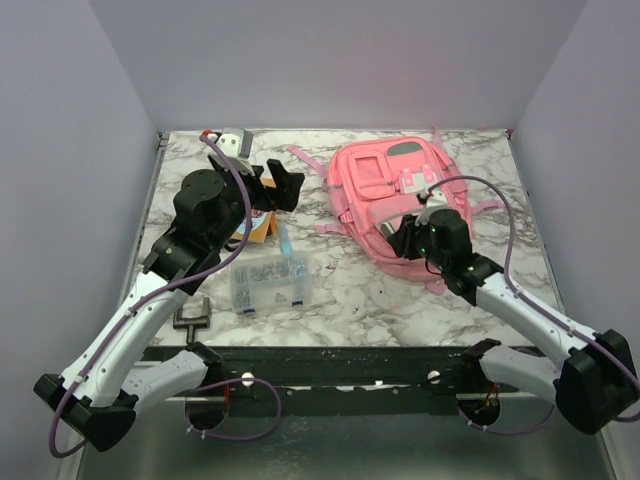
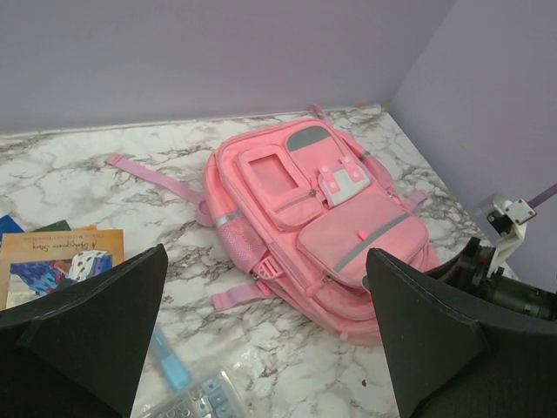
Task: Pack the student bag
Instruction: Place the stationery in the student bag.
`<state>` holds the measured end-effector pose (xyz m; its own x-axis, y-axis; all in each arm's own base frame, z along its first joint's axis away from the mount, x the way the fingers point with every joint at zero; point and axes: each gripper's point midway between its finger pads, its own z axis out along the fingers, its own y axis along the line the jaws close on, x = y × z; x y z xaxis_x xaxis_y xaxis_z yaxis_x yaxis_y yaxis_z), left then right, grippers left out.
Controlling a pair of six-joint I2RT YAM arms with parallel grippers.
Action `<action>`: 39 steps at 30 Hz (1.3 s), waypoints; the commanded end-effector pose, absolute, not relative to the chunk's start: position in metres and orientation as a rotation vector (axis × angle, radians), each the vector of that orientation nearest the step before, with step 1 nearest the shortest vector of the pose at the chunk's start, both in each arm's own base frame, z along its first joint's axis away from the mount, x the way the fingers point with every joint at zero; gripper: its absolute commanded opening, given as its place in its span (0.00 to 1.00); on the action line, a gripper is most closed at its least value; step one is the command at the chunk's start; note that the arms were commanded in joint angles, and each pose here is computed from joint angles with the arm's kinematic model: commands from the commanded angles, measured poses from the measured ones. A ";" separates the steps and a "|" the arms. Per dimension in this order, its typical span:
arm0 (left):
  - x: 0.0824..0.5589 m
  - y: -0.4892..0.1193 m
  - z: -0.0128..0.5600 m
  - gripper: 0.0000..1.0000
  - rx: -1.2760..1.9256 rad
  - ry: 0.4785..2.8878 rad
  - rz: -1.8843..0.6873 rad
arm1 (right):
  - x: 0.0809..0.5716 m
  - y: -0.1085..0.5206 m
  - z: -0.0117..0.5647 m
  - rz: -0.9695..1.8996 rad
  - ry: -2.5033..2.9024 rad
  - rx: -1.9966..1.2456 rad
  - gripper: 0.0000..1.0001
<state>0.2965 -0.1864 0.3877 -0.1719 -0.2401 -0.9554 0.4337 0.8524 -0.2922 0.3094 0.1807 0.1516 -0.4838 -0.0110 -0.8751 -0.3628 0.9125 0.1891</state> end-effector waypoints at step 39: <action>0.288 -0.197 0.391 0.98 0.204 1.637 -0.571 | 0.376 0.056 0.109 0.522 1.818 0.812 0.36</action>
